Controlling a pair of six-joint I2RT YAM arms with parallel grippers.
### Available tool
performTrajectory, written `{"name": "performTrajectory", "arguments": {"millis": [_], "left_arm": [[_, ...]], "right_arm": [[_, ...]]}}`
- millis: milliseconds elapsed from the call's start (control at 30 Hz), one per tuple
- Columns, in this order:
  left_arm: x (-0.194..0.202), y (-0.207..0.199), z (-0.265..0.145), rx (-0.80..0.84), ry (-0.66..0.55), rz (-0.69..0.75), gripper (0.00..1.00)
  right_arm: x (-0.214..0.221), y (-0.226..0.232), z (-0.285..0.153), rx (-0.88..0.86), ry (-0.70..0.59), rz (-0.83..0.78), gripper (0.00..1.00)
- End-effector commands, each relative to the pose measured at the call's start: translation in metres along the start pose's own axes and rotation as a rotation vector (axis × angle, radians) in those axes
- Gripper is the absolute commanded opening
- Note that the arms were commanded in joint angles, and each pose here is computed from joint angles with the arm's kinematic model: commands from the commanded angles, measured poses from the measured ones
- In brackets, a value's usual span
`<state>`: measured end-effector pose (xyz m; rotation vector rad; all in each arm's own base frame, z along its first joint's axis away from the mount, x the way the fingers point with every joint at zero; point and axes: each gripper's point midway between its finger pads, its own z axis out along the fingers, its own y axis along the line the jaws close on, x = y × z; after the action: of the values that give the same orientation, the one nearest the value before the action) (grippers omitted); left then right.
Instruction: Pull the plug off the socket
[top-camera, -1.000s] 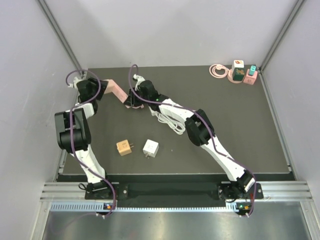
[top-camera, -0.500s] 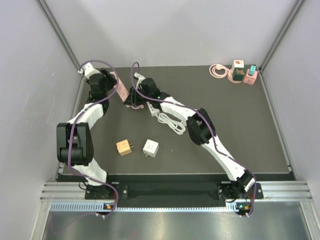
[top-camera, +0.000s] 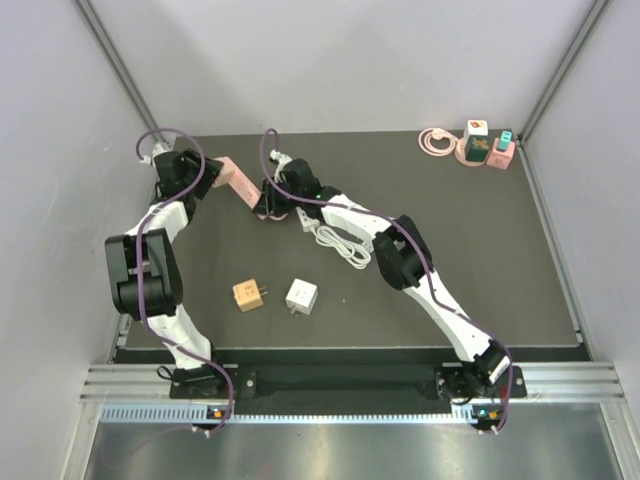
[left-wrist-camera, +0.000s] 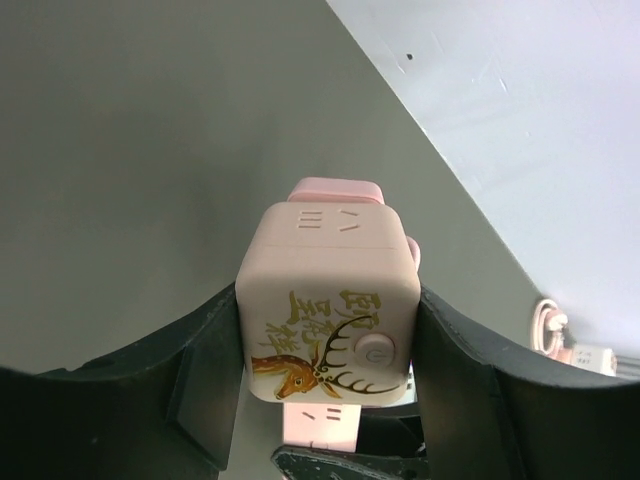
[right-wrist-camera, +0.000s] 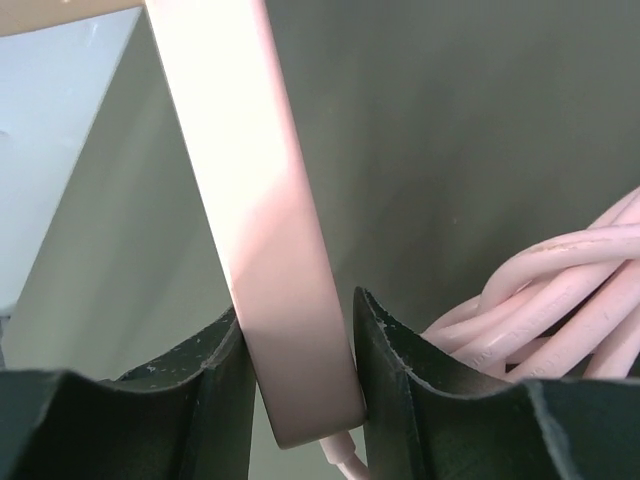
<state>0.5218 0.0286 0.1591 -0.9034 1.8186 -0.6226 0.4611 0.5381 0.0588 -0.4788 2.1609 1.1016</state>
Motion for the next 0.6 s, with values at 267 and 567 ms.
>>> {"name": "performTrajectory", "arguments": {"millis": [267,567], "left_arm": [[0.017,-0.068,-0.058,0.204,0.072,0.301,0.00],[0.041,-0.081,-0.068,0.250,0.129,0.259,0.00]], "right_arm": [[-0.076,0.029,-0.029,-0.203,-0.219,-0.146,0.36],[-0.095,0.040,-0.034,-0.226,-0.272,-0.209,0.66]]}}
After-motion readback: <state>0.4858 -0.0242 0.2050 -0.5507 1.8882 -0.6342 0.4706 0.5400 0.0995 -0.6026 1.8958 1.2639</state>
